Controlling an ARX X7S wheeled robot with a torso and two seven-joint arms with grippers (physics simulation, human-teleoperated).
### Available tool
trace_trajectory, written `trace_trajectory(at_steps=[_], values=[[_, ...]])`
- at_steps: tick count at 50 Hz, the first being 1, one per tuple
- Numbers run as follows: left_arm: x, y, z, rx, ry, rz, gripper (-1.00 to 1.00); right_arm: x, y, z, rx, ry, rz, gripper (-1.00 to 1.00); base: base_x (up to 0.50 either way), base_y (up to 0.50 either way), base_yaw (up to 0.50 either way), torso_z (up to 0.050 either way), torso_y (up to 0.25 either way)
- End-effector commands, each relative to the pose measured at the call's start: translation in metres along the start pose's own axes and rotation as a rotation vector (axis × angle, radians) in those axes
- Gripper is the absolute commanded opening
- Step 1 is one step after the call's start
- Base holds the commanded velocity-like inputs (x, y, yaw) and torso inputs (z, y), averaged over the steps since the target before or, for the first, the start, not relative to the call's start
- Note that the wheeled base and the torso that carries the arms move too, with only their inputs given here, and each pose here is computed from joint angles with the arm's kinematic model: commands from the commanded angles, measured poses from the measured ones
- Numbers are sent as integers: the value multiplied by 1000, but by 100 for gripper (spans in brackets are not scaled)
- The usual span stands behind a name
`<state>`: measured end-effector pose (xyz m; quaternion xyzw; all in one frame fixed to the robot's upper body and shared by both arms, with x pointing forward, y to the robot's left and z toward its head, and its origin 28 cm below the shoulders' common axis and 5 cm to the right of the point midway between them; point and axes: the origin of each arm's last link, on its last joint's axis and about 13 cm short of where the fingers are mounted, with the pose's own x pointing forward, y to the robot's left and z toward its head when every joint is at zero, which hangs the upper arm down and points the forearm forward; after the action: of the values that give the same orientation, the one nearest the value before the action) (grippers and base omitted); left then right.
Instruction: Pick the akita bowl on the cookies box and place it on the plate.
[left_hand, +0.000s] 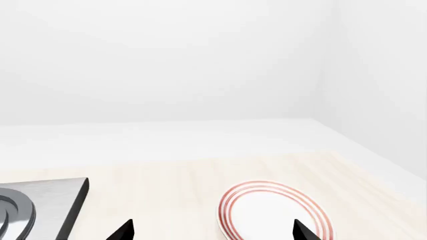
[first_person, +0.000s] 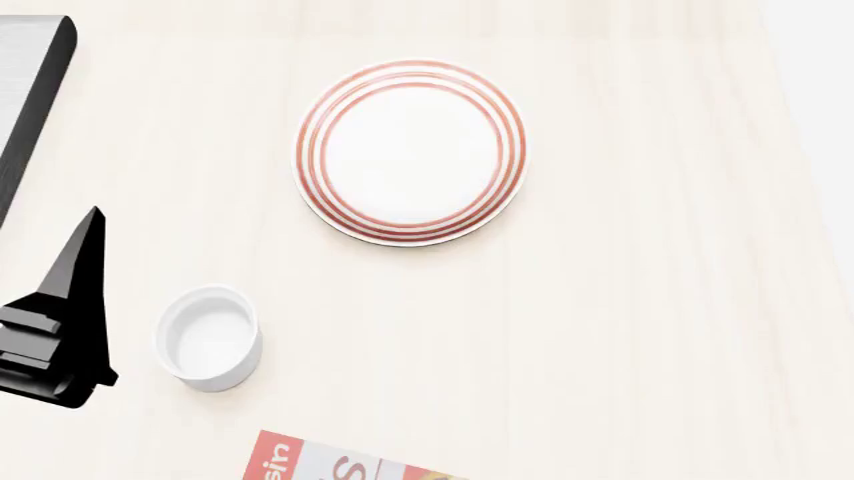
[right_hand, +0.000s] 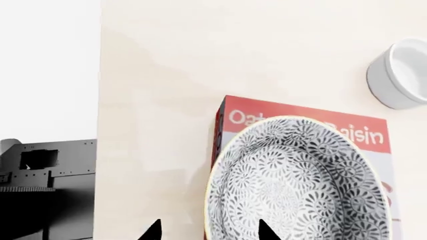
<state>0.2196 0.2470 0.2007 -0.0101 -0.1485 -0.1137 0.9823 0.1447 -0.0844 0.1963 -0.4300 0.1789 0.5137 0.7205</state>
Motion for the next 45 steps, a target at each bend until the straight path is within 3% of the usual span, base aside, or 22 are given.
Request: trace_trajectory(at_steps=[1, 20, 45], values=[[0, 0, 0, 0, 1, 0, 100, 3, -4, -4, -7, 2, -24, -100, 0, 0, 0, 0, 0], [-1, 0, 1, 1, 0, -3, 100, -6, -11, 1, -68, 14, -84, -100, 0, 0, 0, 0, 0], [-1, -1, 1, -3, -2, -5, 100, -49, -37, 22, -286, 124, -386, -100, 0, 0, 0, 0, 0]])
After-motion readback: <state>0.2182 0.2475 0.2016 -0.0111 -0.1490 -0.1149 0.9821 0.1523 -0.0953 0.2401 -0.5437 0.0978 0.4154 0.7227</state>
